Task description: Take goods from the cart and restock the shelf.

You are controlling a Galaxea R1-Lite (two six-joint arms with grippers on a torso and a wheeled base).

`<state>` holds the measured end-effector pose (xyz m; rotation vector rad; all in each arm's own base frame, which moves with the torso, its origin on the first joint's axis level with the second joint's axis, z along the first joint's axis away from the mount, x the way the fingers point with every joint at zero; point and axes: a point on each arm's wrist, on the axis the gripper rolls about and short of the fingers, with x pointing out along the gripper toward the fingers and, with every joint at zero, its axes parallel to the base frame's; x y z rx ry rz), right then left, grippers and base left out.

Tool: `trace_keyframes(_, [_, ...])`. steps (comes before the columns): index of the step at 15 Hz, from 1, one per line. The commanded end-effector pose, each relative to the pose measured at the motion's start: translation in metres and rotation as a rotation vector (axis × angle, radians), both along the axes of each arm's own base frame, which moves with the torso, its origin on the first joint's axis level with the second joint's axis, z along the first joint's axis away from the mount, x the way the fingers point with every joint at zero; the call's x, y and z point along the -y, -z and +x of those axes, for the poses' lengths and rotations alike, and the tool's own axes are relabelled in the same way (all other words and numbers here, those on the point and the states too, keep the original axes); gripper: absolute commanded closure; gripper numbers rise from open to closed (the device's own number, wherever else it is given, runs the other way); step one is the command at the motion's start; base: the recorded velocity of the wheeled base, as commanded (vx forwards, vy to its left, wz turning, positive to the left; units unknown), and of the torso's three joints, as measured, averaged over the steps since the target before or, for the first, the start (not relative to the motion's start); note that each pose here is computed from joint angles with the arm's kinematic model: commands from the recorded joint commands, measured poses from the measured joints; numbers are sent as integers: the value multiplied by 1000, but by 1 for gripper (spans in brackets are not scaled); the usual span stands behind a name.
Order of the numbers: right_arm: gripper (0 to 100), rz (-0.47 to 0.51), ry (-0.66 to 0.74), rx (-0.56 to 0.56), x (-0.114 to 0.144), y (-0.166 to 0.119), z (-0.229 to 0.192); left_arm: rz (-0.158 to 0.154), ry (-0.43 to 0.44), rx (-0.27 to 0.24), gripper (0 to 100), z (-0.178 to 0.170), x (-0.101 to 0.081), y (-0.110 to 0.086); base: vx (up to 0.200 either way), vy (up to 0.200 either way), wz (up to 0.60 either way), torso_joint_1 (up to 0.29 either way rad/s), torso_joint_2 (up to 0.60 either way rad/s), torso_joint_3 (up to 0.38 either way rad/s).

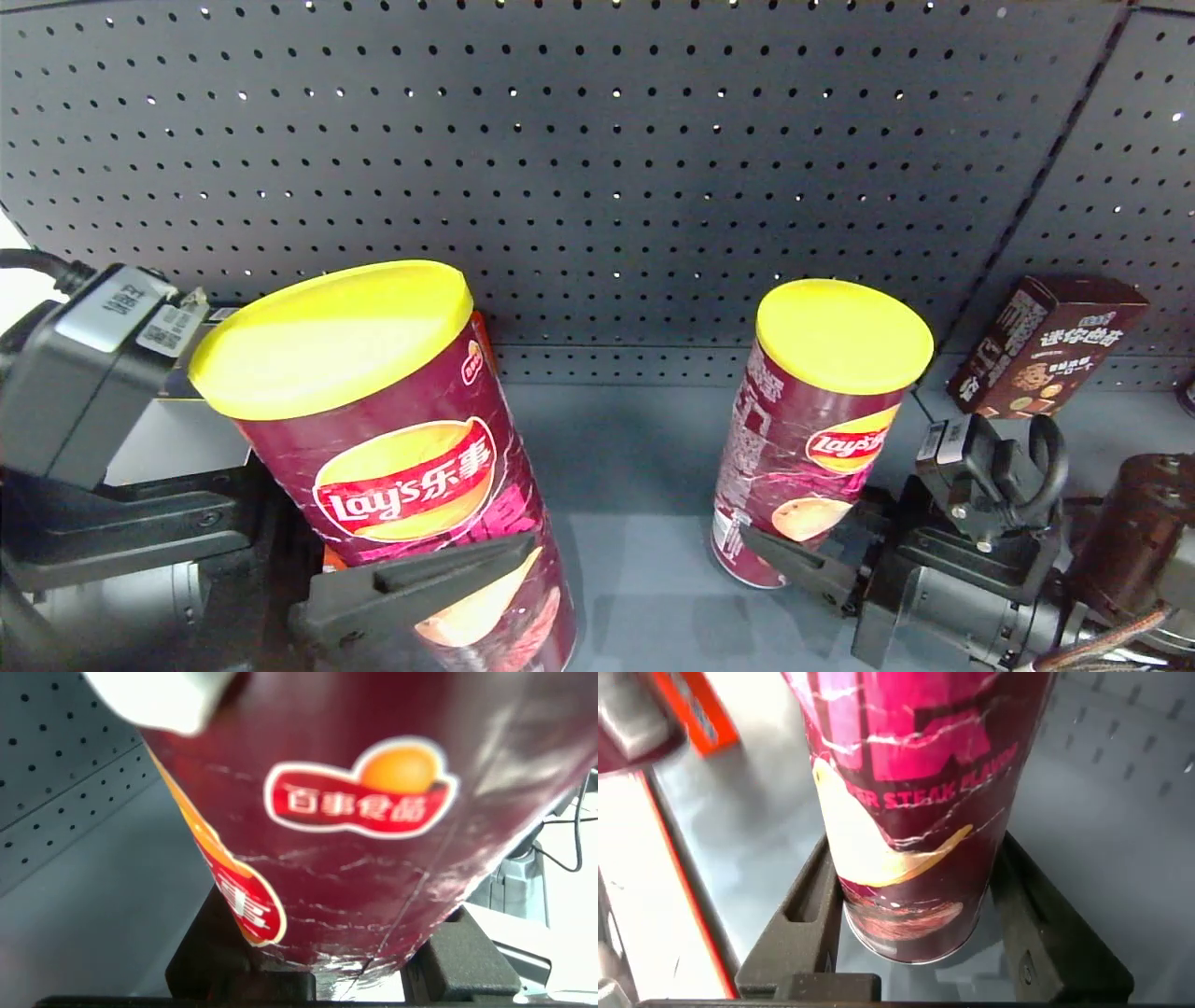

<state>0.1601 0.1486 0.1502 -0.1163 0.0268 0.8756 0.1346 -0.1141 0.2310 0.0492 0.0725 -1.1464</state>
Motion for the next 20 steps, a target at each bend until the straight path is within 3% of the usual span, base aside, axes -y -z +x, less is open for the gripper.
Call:
trace_keyframes(1, [100,-9,0,-37,5,10,-6,1,-10,-2,100,1,-1,0,0,0,0,0,0,0])
trace_keyframes(7, [100,-9,10,-46,11,19,-14,8,-21,-12,100,3,-3,4,0,0,0,0,0,0])
trace_keyframes(14, [100,21,19,-21,3,10,-14,19,-22,-27,100,2,-4,9,0,0,0,0,0,0])
trace_keyframes(20, [100,6,9,-77,-6,21,-18,34,-24,-48,100,0,-5,17,0,0,0,0,0,0])
